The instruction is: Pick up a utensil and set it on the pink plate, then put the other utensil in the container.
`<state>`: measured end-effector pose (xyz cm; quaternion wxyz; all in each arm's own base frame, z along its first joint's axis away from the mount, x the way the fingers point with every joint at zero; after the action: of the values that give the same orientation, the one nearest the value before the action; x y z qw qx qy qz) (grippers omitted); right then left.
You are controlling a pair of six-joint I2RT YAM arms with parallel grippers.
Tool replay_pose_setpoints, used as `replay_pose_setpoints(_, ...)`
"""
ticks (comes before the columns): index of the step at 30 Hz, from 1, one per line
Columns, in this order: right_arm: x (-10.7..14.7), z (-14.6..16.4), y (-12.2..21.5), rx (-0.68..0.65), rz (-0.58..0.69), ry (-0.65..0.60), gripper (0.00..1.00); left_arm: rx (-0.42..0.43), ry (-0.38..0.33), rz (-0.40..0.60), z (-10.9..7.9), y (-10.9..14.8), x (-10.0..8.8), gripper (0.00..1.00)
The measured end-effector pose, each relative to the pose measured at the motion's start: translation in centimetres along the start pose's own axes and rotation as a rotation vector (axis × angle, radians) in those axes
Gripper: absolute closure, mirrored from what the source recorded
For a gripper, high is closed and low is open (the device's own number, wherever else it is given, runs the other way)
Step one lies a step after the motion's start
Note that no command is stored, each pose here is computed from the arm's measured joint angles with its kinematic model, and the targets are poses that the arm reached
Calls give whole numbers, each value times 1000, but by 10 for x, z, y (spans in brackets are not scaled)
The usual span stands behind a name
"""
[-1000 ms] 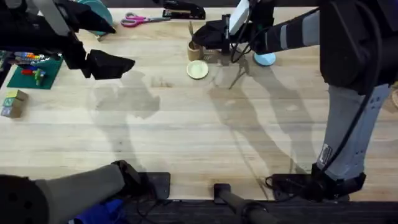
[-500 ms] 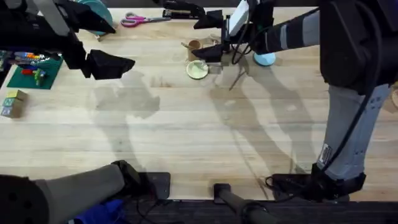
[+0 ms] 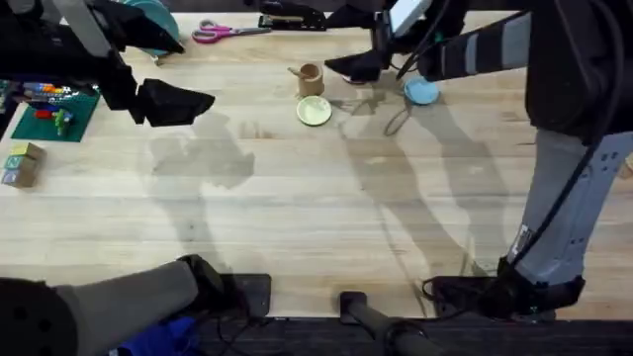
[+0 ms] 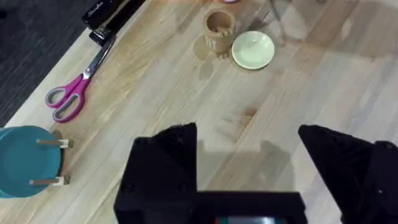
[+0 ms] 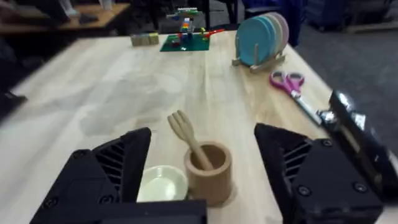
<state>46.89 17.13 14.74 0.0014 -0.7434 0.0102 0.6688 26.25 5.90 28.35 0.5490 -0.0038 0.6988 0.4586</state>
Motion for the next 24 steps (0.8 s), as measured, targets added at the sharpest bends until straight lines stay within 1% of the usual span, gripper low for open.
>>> replay_pose_setpoints(4, -1, -1, 11, -12, -4, -127, 4, 0, 0, 0, 0, 0, 0, 7)
replay_pose_setpoints(9, -1, 1, 12, -32, -4, -229, 5, 0, 0, 0, 0, 0, 0, 6)
replay_pose_setpoints(11, -2, 1, 13, -32, 1, -288, 5, 0, 0, 0, 0, 0, 0, 6)
replay_pose_setpoints(13, -3, 3, 13, -26, 15, -382, 5, 0, 0, 0, 0, 0, 0, 6)
replay_pose_setpoints(14, -10, 9, 15, 16, 62, -567, 5, 0, 0, 0, 0, 0, 0, 6)
replay_pose_setpoints(16, -14, 20, 18, 63, 122, -684, 6, 0, 0, 0, 0, 0, 0, 7)
replay_pose_setpoints(17, -19, 28, 20, 87, 162, -722, 6, 0, 0, 0, 0, 0, 0, 6)
replay_pose_setpoints(19, -32, 41, 22, 123, 234, -713, 6, 0, 0, 0, 0, 0, 0, 6)
replay_pose_setpoints(21, -52, 50, 21, 147, 289, -624, 6, 0, 0, 0, 0, 0, 0, 6)
replay_pose_setpoints(24, -89, 63, 17, 180, 348, -465, 6, 0, 0, 0, 0, 0, 0, 6)
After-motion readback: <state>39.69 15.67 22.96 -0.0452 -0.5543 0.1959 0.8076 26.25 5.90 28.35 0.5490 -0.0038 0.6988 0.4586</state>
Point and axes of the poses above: each hand's point on the last joint's axis, 136 mm out from that joint toward the fingers, its own y axis back along the fingers, its own z axis along the line the jaws close on, x = y × z, the point moved 8 cm from there along y, back along the fingers, and after that the axes turned 7 degrees about y, right-handed, at the moved point
